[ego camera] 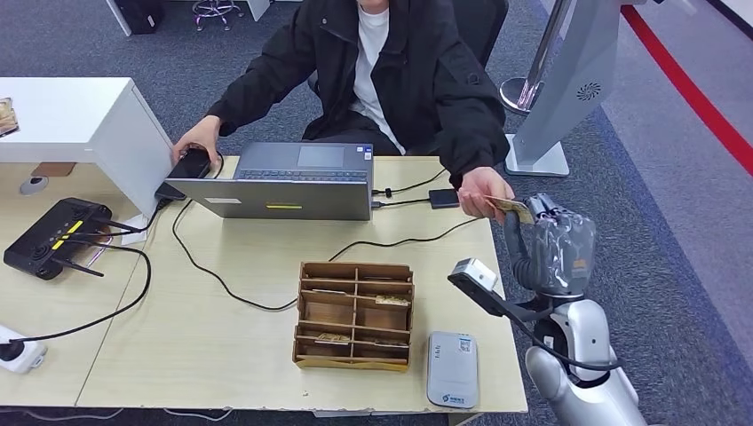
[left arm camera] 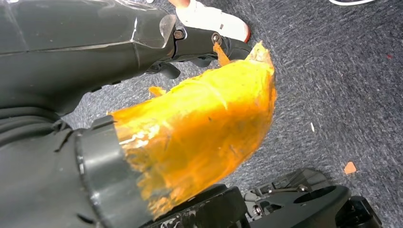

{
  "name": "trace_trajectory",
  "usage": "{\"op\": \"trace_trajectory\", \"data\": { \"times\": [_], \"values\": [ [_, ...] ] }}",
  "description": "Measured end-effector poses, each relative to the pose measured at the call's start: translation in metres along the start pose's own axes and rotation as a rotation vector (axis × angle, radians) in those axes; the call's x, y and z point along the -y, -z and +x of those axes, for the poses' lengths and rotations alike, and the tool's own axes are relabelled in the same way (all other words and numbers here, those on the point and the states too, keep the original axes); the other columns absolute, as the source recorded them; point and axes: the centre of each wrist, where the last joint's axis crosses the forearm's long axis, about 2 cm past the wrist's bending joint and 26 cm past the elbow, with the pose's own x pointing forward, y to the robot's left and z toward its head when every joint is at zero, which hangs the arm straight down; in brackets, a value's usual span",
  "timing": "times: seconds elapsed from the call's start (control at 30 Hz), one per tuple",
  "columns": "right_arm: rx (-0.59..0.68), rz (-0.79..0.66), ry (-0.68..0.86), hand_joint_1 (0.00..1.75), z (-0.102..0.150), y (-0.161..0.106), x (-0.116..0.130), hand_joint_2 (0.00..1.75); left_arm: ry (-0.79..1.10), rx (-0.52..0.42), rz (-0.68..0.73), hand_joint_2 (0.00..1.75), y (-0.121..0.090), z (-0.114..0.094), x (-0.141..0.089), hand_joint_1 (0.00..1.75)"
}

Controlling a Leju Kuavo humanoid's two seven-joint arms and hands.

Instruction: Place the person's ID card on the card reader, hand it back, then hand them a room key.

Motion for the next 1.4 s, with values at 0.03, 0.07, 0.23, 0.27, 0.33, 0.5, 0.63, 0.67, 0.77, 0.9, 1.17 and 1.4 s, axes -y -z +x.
{"op": "trace_trajectory", "data": {
  "times": [0.03, 0.07, 0.23, 0.27, 0.33, 0.5, 0.63, 0.67, 0.77, 0.9, 1.17, 1.4],
  "values": [
    [-0.006, 0.012, 0.001, 0.0, 0.0, 0.0, -0.001, 1.75, 0.0, 0.0, 0.0, 0.0, 0.0, 0.0, 0.0, 0.0],
    [-0.01, 0.024, 0.002, 0.0, -0.001, 0.0, -0.002, 1.75, 0.0, 0.0, 0.0, 0.0, 0.0, 0.0, 0.0, 0.0],
    [-0.026, 0.067, 0.025, 0.0, -0.001, 0.0, -0.006, 0.0, -0.001, 0.0, 0.001, 0.0, 0.0, 0.0, 0.0, 0.0],
    [-0.028, 0.073, 0.03, 0.0, -0.001, 0.0, -0.006, 0.0, -0.001, 0.0, 0.001, 0.0, 0.0, 0.0, 0.0, 0.0],
    [-0.029, 0.079, 0.038, 0.0, -0.001, -0.001, -0.007, 0.0, -0.001, 0.0, 0.001, 0.0, 0.0, 0.0, 0.0, 0.0],
    [-0.026, 0.083, 0.056, 0.0, 0.0, -0.001, -0.008, 0.0, -0.001, 0.0, 0.002, 0.0, 0.0, 0.0, 0.0, 0.0],
    [-0.023, 0.085, 0.075, 0.0, 0.001, -0.001, -0.008, 0.0, 0.0, 0.0, 0.003, 0.0, 0.0, 0.0, 0.0, 0.0],
    [-0.021, 0.085, 0.081, 0.0, 0.001, -0.001, -0.008, 0.0, 0.0, 0.0, 0.003, 0.0, 0.0, 0.0, 0.0, 0.0],
    [-0.013, 0.085, 0.1, 0.0, 0.002, -0.002, -0.008, 0.0, 0.0, 0.001, 0.004, 0.0, 0.0, 0.0, 0.0, 0.0],
    [-0.003, 0.084, 0.114, 0.0, 0.002, -0.002, -0.008, 0.0, -0.001, 0.005, 0.004, 0.0, 0.0, 0.0, 0.0, 0.0],
    [0.023, 0.056, 0.151, 0.0, 0.005, -0.005, -0.005, 0.0, -0.005, 0.01, 0.003, 0.0, 0.0, 0.0, 0.0, 0.0],
    [0.058, 0.044, 0.16, 0.0, 0.009, -0.009, -0.001, 0.0, -0.012, 0.011, 0.003, 0.0, 0.0, 0.0, 0.0, 0.0]
  ]
}}
